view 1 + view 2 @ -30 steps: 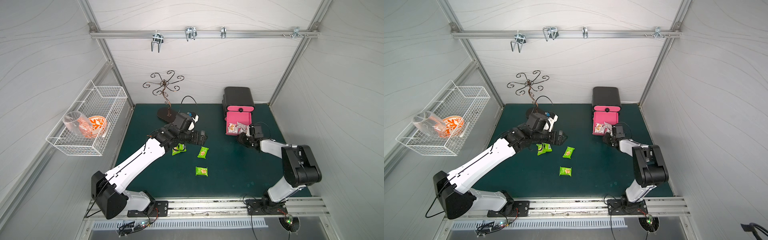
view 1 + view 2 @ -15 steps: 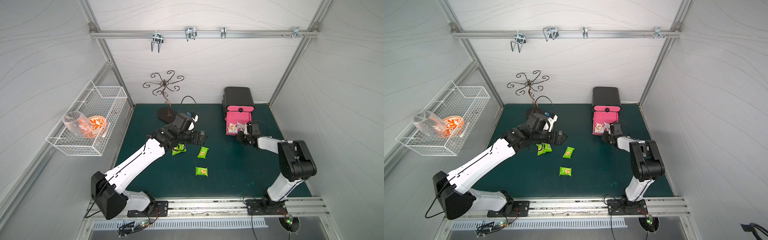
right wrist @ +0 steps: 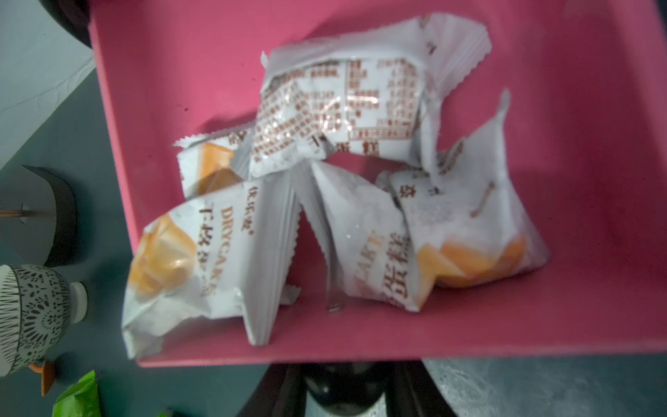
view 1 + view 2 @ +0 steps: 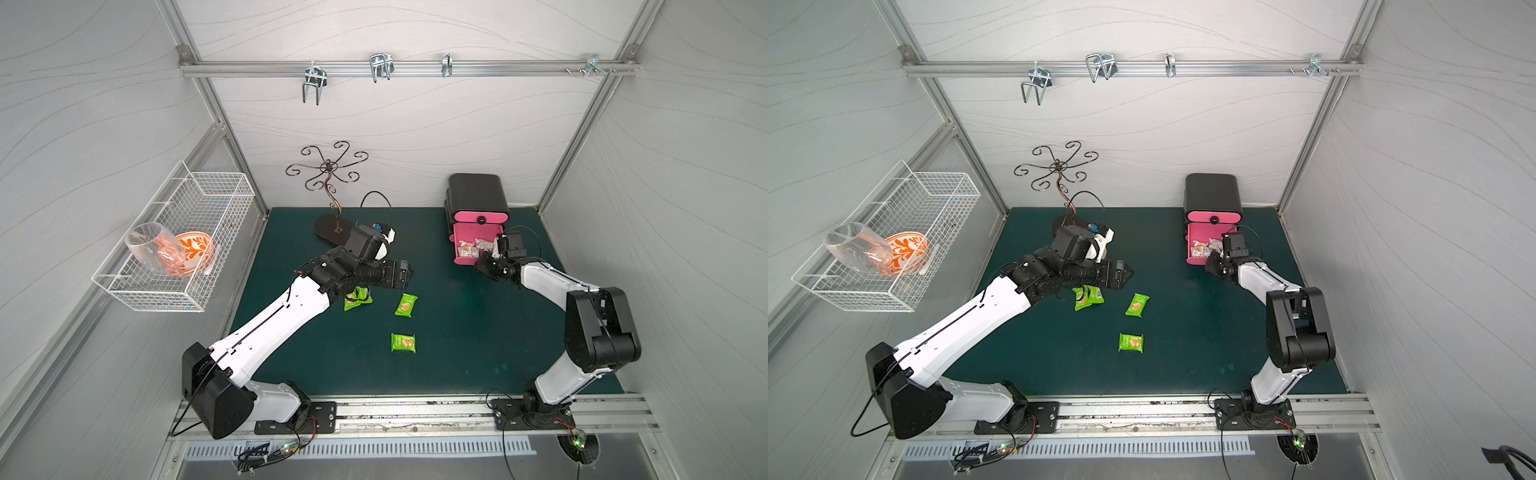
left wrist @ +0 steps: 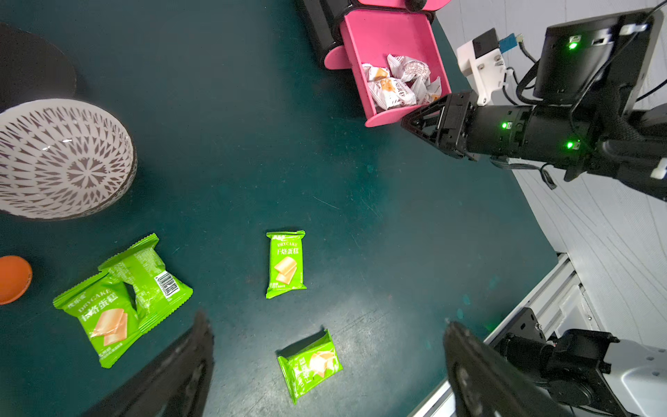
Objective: Place the cookies into the drawer by color
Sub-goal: Close the drawer in the storage box.
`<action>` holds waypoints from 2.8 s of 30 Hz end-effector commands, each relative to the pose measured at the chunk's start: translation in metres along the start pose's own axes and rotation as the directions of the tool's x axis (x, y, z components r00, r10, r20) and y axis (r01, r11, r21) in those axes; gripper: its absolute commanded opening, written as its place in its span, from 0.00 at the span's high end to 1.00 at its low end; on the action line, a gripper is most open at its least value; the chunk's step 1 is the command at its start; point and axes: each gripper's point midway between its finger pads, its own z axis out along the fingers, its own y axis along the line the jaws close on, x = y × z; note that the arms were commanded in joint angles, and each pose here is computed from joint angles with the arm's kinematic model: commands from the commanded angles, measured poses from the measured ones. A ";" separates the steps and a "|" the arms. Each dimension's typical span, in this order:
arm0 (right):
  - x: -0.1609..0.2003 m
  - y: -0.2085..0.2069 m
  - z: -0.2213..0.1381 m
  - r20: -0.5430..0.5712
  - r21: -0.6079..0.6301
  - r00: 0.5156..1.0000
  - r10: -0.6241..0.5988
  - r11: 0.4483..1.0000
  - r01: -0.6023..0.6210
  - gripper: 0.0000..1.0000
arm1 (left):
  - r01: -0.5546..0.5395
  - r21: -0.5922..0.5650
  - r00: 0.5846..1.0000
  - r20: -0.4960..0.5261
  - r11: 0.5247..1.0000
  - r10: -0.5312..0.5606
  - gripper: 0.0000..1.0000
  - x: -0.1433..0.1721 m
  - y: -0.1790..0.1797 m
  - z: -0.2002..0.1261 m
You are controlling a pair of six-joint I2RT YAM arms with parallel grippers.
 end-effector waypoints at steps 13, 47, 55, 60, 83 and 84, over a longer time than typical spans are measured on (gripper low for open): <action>-0.076 0.016 0.059 0.052 0.025 0.999 0.002 1.000 -0.003 0.83 | -0.001 0.002 0.999 0.047 1.000 0.001 0.01 -0.013 0.000 -0.002; -0.115 0.002 -0.005 0.138 -0.454 0.886 0.443 0.823 -0.341 0.93 | 0.029 0.016 0.999 0.039 0.999 -0.030 0.01 -0.012 0.001 0.001; -0.133 -0.001 0.029 0.097 -0.492 0.835 0.542 0.755 -0.433 1.00 | 0.020 0.002 0.999 0.041 1.000 -0.020 0.01 -0.011 0.003 -0.002; -0.141 0.001 0.042 0.093 -0.508 0.819 0.566 0.735 -0.450 1.00 | 0.014 0.001 0.999 0.038 1.000 -0.014 0.01 -0.012 0.004 -0.001; -0.132 0.018 0.052 0.061 -0.495 0.819 0.570 0.730 -0.471 0.87 | 0.017 -0.021 0.999 0.038 1.000 -0.016 0.01 -0.012 0.010 -0.003; -0.123 0.013 0.051 0.050 -0.483 0.809 0.586 0.723 -0.493 0.82 | 0.017 -0.019 0.999 0.038 1.000 -0.016 0.01 -0.012 0.010 -0.004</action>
